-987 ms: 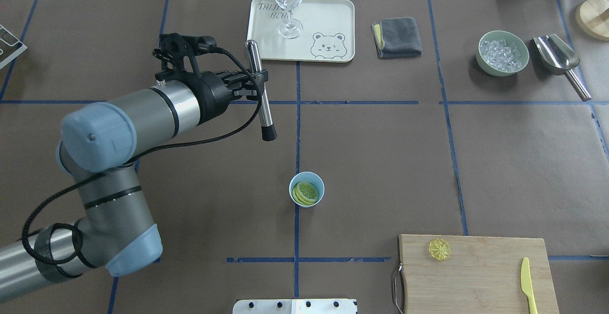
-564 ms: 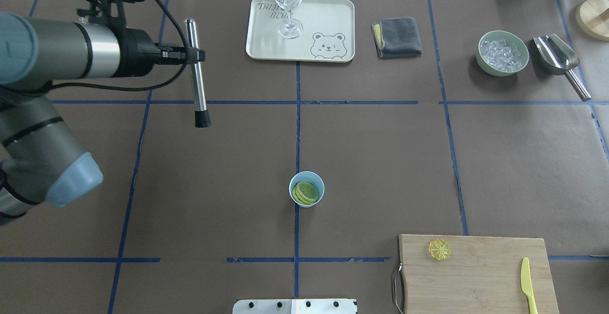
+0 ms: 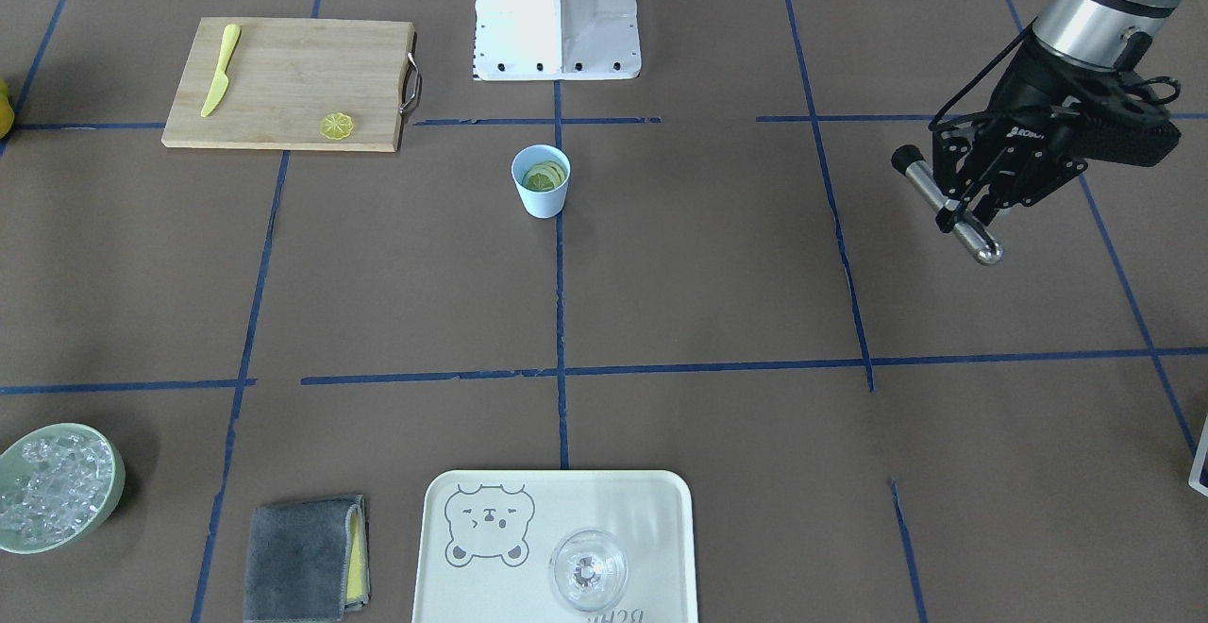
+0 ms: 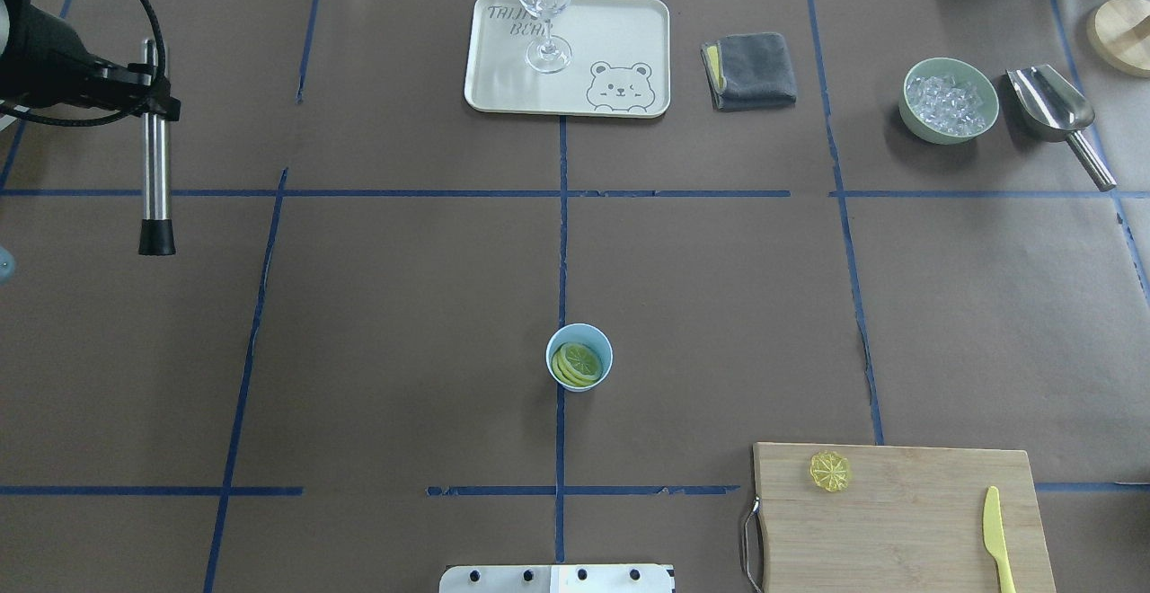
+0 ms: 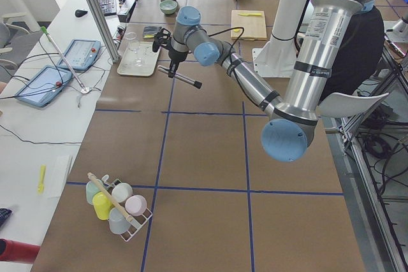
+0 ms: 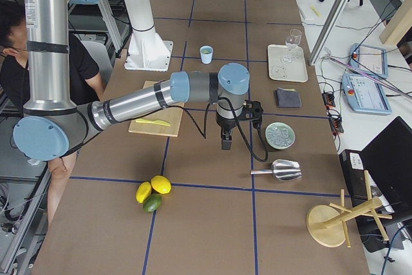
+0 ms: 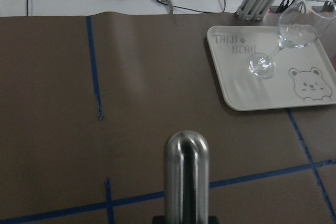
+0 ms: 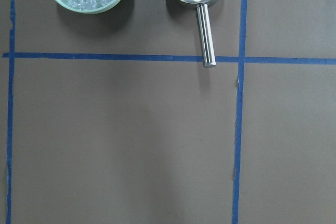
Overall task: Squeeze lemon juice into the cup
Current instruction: 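Set the muddler upright on the table and release it with the left gripper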
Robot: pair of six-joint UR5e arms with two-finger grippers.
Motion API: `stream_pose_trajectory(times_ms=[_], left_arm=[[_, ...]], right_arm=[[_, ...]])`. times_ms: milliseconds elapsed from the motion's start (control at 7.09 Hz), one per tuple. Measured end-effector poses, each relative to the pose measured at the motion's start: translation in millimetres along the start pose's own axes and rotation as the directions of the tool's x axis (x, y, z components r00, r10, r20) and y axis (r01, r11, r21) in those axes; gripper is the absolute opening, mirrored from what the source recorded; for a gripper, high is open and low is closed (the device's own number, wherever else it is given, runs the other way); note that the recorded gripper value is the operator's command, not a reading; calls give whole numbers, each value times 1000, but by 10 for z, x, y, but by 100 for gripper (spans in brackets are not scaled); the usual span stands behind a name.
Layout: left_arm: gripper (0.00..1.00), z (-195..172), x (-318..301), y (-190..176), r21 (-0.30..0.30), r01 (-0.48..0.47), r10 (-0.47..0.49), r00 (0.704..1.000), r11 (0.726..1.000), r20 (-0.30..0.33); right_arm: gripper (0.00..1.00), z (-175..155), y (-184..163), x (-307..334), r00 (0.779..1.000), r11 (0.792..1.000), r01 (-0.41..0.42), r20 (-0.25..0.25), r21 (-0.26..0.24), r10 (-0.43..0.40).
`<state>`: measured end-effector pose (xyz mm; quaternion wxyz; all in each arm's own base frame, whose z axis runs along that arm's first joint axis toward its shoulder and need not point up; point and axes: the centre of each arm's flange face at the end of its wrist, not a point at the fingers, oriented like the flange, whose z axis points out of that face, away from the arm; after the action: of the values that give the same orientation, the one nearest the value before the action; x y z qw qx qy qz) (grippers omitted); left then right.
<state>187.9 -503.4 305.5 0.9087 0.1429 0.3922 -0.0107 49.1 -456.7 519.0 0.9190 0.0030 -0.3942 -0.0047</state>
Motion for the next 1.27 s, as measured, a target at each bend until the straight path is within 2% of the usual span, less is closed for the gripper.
stream_pose_trajectory(times_ms=[141,282,423,564,846,1269], left_arm=[[0,127,-168,39,-106,6,4,996,994,91],[0,386,-376,68,-211,27,8,987,977,162],[0,723,-598,81,-300,65,2,976,952,217],[0,1041,-802,90,-359,106,-12,967,927,255],[0,1558,-1107,113,-423,151,-40,965,893,259],[0,2121,-1189,268,-463,114,-10,975,879,221]], right_arm=[[100,11,-20,73,1000,1000,-5,1,6,5],[100,26,-46,113,1000,1000,4,0,19,-4],[100,65,-65,161,1000,1000,10,-2,25,-10],[100,125,-79,228,1000,1000,5,-2,19,-5],[100,176,-93,282,1000,1000,-6,-3,12,6],[100,149,-117,254,1000,1000,-4,-2,18,4]])
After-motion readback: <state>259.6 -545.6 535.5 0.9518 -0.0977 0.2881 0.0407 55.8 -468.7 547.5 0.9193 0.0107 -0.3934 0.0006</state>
